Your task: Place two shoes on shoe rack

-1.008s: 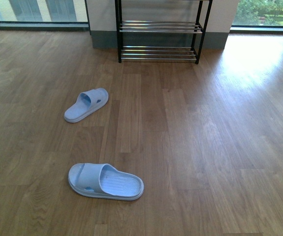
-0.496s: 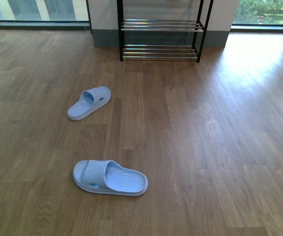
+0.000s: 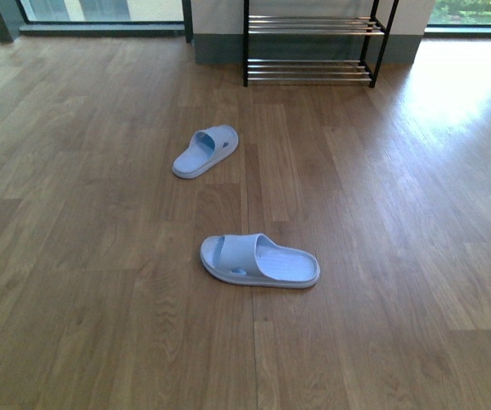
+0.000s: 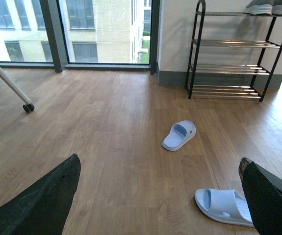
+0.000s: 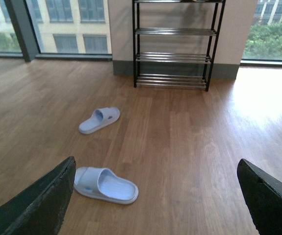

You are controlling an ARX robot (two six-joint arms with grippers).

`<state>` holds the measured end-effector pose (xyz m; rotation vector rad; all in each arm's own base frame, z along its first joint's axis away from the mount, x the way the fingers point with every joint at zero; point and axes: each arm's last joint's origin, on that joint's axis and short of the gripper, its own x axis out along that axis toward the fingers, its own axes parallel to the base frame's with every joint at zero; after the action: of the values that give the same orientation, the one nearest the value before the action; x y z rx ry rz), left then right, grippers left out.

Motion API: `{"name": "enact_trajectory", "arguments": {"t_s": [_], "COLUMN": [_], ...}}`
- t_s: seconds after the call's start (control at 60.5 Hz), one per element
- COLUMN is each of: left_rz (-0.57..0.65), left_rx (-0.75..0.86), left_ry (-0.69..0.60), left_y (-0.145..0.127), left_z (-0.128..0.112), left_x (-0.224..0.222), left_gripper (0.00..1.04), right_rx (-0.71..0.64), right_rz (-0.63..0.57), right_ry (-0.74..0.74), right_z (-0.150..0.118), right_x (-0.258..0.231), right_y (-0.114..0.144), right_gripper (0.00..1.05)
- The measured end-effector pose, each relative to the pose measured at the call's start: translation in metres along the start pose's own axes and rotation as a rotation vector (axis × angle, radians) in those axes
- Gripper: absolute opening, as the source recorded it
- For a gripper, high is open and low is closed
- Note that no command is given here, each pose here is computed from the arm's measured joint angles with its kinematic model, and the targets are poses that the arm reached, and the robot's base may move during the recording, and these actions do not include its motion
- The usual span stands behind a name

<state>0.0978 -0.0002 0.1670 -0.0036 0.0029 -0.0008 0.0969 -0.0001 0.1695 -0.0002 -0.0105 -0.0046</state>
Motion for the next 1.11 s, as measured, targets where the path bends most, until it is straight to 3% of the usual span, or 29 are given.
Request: {"name": "enact_trajectory", "arguments": {"t_s": [1.107], "left_rz": [-0.001], "left_rx": [0.0], "left_ry": [-0.001], "left_y": [0.0], "left_z": [0.0001], "left_x": [0.0], "left_gripper": [0.95], "right_rx": [0.001], "right_rz": [0.005], "right_ry": [-0.005], "right_z": [0.0002], "right_x": [-0.0002], "right_y": [0.0001], "right_gripper": [0.95]}}
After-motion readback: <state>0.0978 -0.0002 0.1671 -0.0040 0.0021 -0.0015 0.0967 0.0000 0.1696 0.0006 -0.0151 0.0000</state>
